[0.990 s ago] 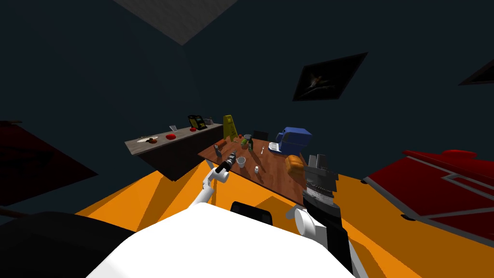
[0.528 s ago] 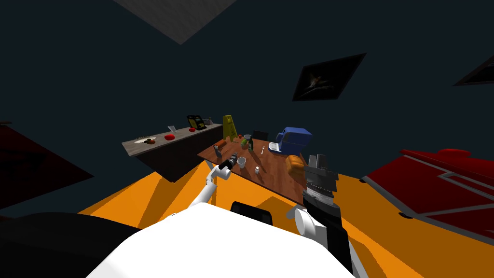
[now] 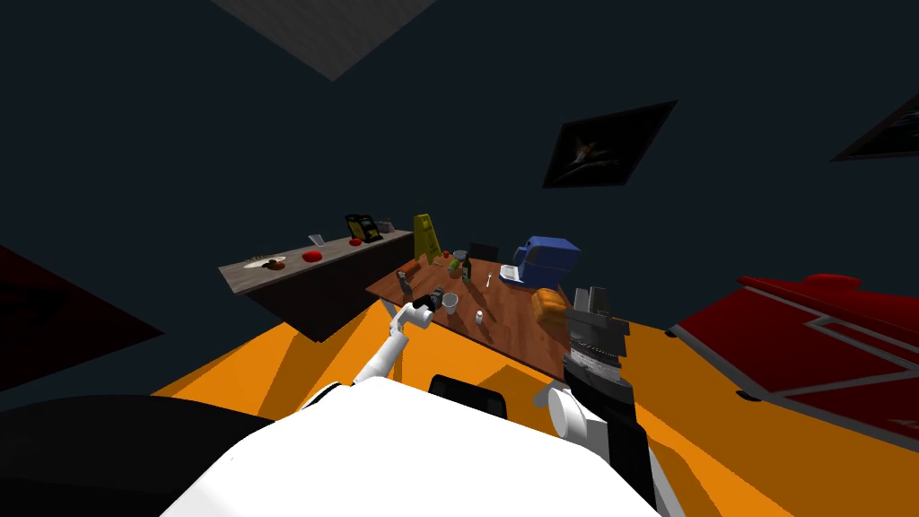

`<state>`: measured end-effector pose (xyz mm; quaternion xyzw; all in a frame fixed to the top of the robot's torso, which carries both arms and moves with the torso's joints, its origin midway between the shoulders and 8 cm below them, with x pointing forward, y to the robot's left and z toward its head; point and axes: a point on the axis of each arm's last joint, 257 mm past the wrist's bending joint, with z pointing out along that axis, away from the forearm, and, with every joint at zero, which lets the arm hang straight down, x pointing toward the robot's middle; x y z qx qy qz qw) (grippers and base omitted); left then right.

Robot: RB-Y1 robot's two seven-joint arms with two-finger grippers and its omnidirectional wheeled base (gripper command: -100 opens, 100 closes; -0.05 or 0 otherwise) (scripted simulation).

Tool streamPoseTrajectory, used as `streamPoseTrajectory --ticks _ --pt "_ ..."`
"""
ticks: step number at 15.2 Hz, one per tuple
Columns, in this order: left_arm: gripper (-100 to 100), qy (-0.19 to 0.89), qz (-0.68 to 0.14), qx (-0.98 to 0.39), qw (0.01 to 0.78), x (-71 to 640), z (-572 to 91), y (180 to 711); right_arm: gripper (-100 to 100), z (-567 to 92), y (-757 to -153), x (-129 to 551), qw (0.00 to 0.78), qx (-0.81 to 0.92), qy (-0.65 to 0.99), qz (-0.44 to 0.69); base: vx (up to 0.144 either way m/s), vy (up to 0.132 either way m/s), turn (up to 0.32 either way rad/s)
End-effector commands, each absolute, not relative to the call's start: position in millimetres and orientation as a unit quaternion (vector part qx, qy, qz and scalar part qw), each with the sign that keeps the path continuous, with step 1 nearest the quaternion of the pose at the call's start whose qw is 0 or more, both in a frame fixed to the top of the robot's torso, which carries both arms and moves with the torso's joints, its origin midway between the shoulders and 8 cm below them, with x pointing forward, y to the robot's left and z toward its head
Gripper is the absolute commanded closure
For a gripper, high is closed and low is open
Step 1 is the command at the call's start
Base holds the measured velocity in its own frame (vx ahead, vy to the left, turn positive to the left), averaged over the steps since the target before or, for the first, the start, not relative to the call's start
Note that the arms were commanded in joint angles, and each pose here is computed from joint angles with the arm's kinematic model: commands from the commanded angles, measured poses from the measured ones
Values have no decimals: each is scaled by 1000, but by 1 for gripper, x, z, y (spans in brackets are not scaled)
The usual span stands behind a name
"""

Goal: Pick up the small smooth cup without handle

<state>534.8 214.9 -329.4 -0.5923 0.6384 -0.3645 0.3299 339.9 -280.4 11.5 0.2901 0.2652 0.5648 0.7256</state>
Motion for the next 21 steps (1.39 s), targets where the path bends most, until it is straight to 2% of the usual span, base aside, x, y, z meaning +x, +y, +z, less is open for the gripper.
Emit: streamPoseTrajectory --ticks 1,21 --pt "-100 646 -349 -601 316 531 -340 214 0 11 -280 340 726 290 265 565 11 19 -19" --pt "-100 708 -216 -648 181 509 -398 187 0 11 -280 340 726 290 265 565 15 21 -25"
